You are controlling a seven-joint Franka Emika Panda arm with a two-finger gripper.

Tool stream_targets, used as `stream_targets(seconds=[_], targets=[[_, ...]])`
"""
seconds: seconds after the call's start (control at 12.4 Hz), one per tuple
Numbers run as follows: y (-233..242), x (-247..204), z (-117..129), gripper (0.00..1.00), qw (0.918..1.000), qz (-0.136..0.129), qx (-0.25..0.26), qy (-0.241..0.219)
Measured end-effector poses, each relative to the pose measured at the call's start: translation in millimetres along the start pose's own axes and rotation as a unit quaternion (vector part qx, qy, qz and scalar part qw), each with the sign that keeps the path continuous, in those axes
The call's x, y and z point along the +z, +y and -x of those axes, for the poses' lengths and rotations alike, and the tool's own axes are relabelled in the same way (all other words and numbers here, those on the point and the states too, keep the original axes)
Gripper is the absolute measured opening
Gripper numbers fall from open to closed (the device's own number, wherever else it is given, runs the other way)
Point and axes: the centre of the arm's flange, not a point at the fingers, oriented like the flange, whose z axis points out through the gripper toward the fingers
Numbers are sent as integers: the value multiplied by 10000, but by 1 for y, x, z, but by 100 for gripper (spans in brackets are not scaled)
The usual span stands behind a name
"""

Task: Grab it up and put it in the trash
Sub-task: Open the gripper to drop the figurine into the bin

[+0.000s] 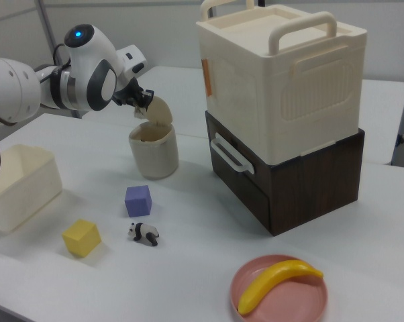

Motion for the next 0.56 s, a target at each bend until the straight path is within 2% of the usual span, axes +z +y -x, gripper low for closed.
stream_targets(seconds=[0.24, 0.32, 0.4, 0.48, 0.56], targets=[[-7, 2, -5, 12, 10000, -87, -22, 42], [-7, 2, -6, 17, 9999, -85, -20, 52], [-6, 1, -6, 26, 9999, -81, -21, 64], [-4, 0, -7, 42, 9999, -70, -33, 75], [-3, 0, -8, 53, 9999, -49, -139, 82]])
